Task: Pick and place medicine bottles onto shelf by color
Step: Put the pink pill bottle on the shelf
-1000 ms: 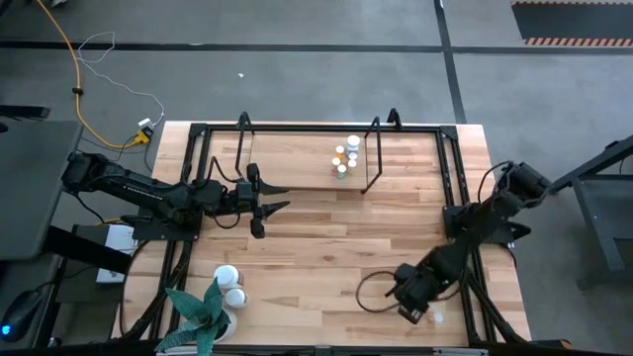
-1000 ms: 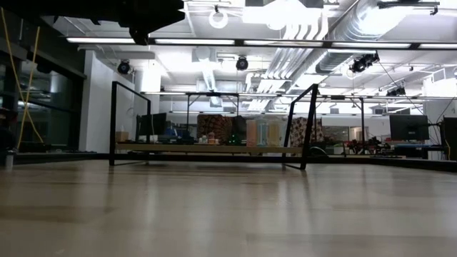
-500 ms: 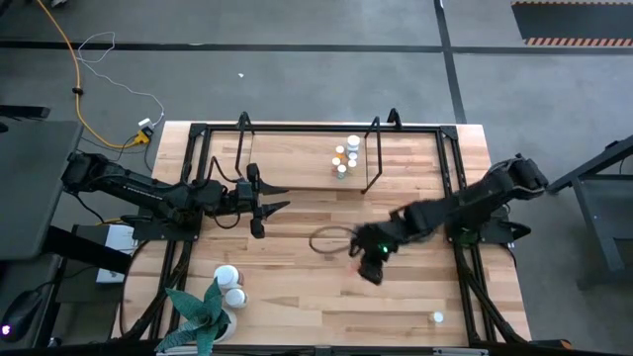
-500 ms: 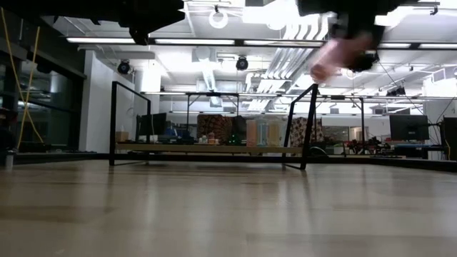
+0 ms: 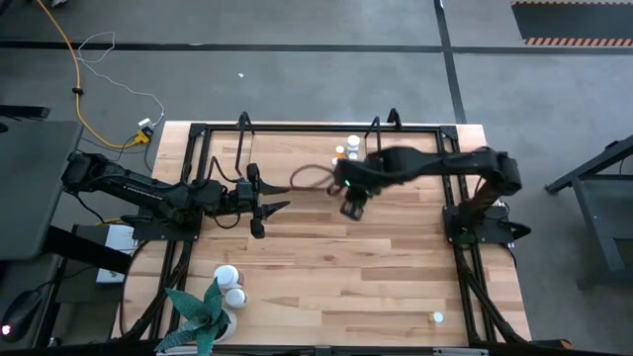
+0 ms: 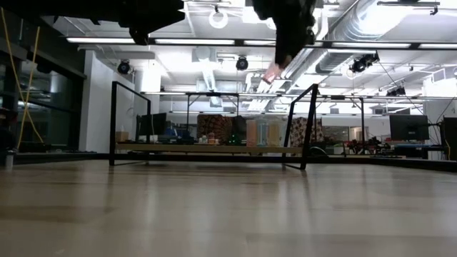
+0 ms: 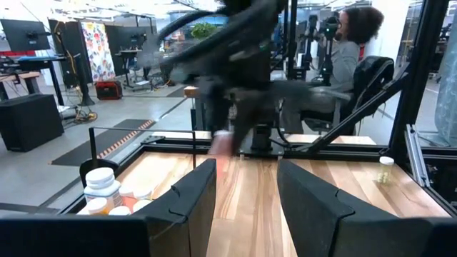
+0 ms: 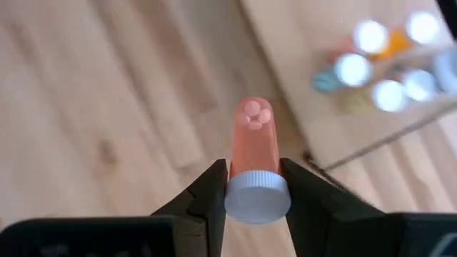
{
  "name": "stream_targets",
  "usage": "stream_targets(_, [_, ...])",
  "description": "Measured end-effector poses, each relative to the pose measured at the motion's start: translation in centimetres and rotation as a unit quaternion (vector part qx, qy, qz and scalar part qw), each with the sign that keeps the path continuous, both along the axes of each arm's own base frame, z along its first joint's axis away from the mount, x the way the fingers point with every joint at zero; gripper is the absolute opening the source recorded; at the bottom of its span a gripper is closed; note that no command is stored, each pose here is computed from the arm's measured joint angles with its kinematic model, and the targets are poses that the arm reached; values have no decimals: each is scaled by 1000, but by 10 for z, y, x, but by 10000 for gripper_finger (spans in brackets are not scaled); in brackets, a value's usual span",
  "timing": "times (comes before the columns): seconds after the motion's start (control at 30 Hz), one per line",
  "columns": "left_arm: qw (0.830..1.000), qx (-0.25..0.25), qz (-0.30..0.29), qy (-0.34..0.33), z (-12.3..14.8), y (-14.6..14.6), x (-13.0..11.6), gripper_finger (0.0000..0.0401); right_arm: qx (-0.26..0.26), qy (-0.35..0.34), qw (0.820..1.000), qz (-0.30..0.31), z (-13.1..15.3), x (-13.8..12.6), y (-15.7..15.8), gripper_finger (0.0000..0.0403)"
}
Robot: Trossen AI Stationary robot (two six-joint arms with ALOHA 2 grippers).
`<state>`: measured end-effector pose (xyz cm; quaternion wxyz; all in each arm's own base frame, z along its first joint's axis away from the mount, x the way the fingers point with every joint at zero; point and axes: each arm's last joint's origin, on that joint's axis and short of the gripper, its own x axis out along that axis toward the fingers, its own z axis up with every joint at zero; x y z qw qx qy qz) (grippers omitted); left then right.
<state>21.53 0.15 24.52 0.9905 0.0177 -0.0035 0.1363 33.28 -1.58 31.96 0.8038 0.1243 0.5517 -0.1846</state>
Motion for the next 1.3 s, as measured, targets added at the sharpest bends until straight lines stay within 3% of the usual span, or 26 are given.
stream_targets(0.23, [1000,0,0,0,0,0,0,140,15,123,989,-81,-34,13,-64,103])
stream_targets(0.43, [1000,0,0,0,0,0,0,140,53,169,980,-88,-66,21,-95,103])
stream_targets(0.8, [1000,0,0,0,0,0,0,140,59,185,977,-93,-89,30,-103,103])
stream_targets(1.3, [1000,0,0,0,0,0,0,140,54,171,979,-93,-90,34,-104,113])
